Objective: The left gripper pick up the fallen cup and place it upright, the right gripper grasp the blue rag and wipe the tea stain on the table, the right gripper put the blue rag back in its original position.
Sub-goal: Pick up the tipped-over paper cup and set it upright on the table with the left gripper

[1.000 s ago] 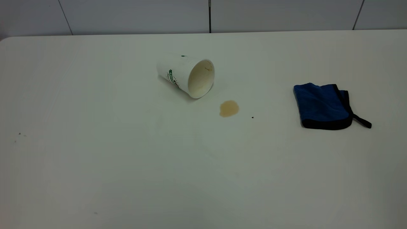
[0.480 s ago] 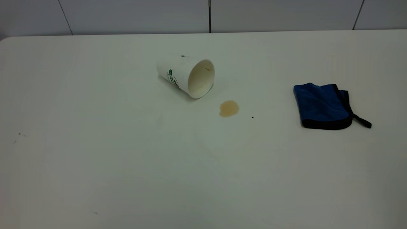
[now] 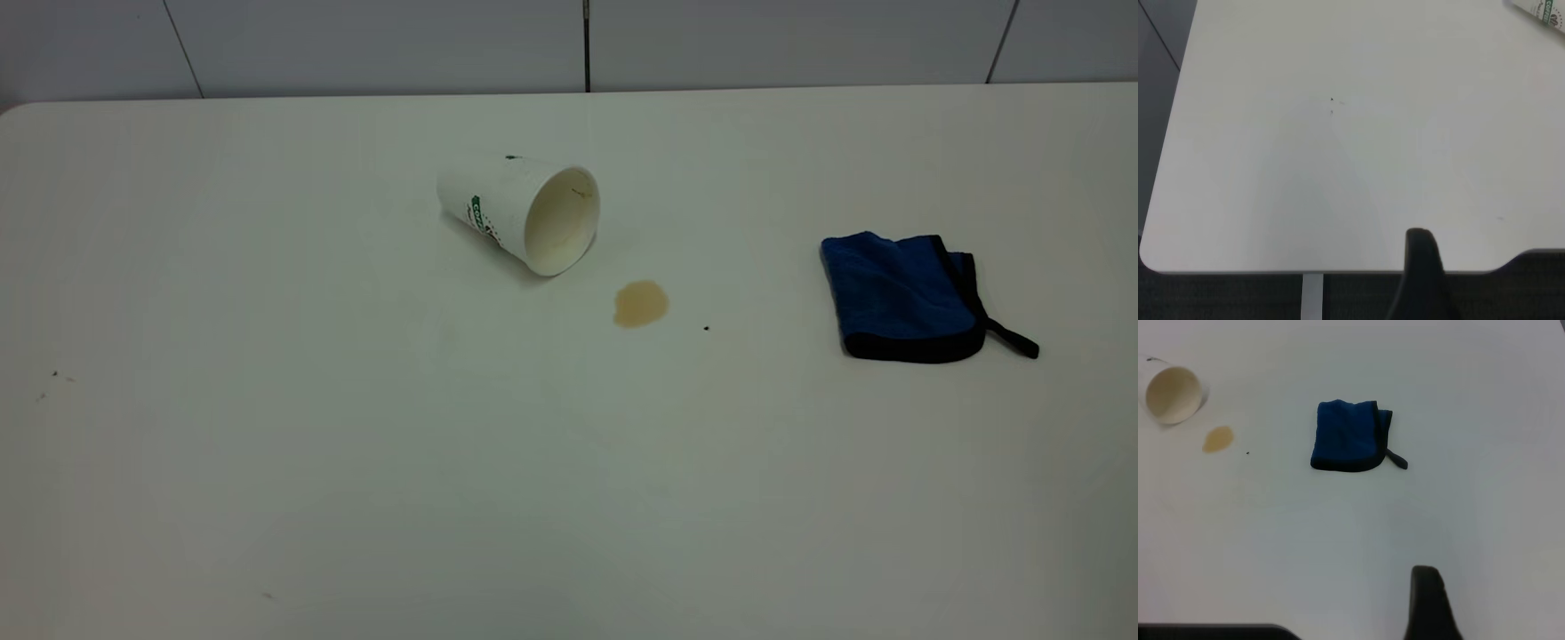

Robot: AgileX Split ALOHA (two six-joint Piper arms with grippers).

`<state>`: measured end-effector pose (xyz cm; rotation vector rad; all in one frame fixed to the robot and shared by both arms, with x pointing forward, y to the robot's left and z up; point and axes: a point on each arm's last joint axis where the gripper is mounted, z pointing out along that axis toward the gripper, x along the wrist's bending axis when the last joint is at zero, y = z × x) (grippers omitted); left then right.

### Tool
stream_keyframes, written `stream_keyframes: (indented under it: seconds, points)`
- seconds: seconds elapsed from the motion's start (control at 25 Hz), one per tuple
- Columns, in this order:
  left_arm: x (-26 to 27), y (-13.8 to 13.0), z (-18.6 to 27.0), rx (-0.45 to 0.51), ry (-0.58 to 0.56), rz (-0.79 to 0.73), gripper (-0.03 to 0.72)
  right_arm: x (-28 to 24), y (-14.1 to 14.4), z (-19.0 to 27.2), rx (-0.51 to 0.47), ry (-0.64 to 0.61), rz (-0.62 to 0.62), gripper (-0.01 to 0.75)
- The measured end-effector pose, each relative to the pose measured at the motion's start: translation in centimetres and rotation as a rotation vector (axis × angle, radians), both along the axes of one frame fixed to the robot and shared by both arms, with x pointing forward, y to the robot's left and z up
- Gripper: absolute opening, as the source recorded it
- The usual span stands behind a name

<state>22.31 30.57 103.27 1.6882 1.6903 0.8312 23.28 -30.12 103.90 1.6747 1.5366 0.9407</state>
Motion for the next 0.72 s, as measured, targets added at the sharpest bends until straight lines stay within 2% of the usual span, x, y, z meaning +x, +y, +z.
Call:
stream_keyframes:
  seconds: [0.48, 0.72]
  points:
    - [0.2, 0.3, 0.2, 0.032, 0.000, 0.020, 0.567, 0.0, 0.0, 0.0, 0.000, 0.001, 0.000, 0.534]
    - [4.5, -0.1, 2.5, 0.030, 0.036, -0.010, 0.591, 0.0, 0.0, 0.0, 0.000, 0.001, 0.000, 0.534]
